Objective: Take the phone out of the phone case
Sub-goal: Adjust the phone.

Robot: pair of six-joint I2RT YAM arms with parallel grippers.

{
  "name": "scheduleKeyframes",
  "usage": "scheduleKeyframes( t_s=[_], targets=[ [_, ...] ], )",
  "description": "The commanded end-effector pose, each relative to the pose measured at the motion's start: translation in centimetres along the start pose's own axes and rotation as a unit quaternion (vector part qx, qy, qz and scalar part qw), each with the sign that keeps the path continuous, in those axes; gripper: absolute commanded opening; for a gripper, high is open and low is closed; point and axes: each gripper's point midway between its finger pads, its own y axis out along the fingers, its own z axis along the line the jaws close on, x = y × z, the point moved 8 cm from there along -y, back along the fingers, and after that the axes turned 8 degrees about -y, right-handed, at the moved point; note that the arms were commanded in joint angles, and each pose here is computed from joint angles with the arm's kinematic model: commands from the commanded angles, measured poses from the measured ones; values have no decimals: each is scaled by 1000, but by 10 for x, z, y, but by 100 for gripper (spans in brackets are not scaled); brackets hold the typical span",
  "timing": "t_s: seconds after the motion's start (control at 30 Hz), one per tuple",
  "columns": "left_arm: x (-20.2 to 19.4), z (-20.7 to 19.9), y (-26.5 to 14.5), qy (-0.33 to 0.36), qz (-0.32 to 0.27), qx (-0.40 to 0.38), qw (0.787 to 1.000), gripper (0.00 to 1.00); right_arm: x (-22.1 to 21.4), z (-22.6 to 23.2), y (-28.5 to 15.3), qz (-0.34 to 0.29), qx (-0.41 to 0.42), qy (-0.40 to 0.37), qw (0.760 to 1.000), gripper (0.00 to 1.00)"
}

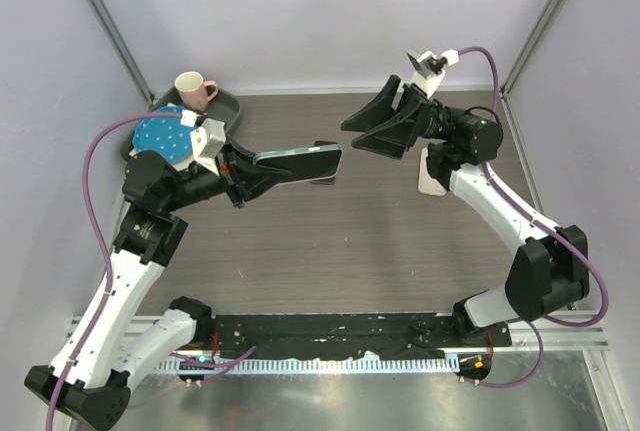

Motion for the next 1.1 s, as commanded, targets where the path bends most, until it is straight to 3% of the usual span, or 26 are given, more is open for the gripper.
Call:
scheduleKeyframes(
  t_s=[0.0, 0.27, 0.77, 1.07],
  targets=[
    [31, -18, -2, 58, -48, -27, 997, 0, 17, 25, 1, -30, 67, -153, 986, 65],
    [35, -18, -2, 59, -51, -24, 997, 0, -15, 15, 16, -15, 93, -101, 990, 58],
    [29, -17, -6, 61, -49, -23, 997, 0, -6, 27, 27, -53, 103, -39, 992, 4],
    [-10, 2, -4, 53, -3, -21, 998, 0, -3, 69, 34, -29, 154, -57, 986, 1]
  ],
)
